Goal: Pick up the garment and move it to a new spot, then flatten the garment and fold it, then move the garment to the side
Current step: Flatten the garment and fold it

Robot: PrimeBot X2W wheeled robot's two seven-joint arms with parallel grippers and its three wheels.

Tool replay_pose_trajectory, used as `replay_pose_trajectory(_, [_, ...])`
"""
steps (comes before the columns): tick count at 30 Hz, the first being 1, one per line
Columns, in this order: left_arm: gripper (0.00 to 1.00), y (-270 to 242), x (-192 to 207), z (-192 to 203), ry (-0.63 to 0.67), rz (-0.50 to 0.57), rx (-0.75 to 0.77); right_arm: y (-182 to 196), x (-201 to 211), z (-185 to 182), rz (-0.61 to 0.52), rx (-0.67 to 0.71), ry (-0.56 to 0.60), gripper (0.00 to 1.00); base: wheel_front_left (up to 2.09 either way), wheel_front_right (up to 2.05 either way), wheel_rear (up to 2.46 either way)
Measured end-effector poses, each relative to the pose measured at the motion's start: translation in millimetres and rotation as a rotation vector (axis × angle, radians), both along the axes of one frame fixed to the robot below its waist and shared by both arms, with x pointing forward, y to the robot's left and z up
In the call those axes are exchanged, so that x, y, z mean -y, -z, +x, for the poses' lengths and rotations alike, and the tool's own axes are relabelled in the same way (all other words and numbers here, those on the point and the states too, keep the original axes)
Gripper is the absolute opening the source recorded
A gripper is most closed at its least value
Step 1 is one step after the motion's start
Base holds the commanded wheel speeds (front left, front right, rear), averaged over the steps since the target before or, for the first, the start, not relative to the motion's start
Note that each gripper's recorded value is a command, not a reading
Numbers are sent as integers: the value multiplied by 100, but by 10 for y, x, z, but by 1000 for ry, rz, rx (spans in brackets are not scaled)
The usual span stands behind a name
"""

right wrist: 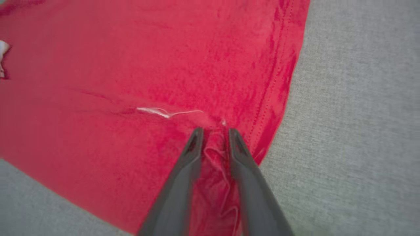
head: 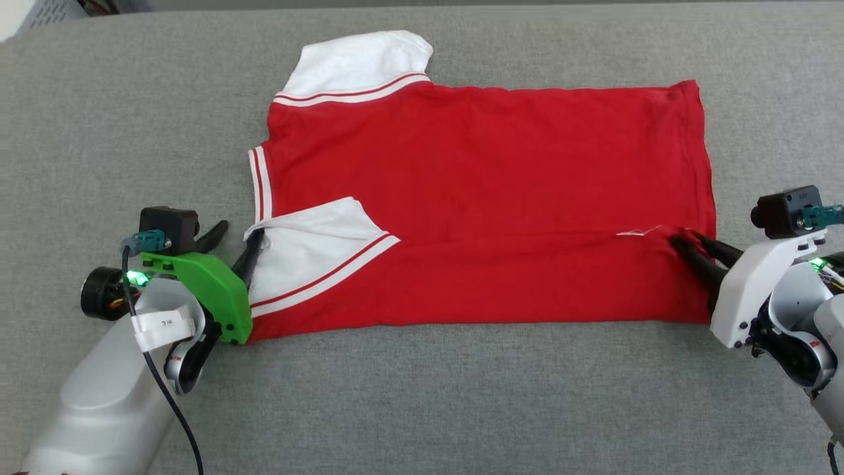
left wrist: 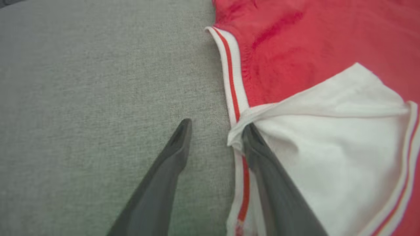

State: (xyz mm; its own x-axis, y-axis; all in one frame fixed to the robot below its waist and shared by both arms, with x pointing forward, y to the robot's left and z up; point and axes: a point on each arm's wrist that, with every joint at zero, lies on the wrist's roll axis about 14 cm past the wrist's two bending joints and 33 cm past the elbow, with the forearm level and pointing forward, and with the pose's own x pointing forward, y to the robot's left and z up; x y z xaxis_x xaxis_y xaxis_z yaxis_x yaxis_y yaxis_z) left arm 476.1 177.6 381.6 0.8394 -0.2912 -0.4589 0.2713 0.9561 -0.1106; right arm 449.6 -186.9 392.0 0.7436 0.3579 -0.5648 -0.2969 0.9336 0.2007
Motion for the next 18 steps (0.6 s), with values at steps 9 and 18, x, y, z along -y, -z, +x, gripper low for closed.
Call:
replay_pose_trajectory(9, [100, -552, -288, 7, -8, 31, -25, -416, -26, -113, 14, 122, -29, 100, 0, 0, 0])
replay_pose_trajectory(18, [100, -537, -216, -403, 95, 52, -360, -605, -121, -120, 24, 149, -55, 100, 0, 0, 0])
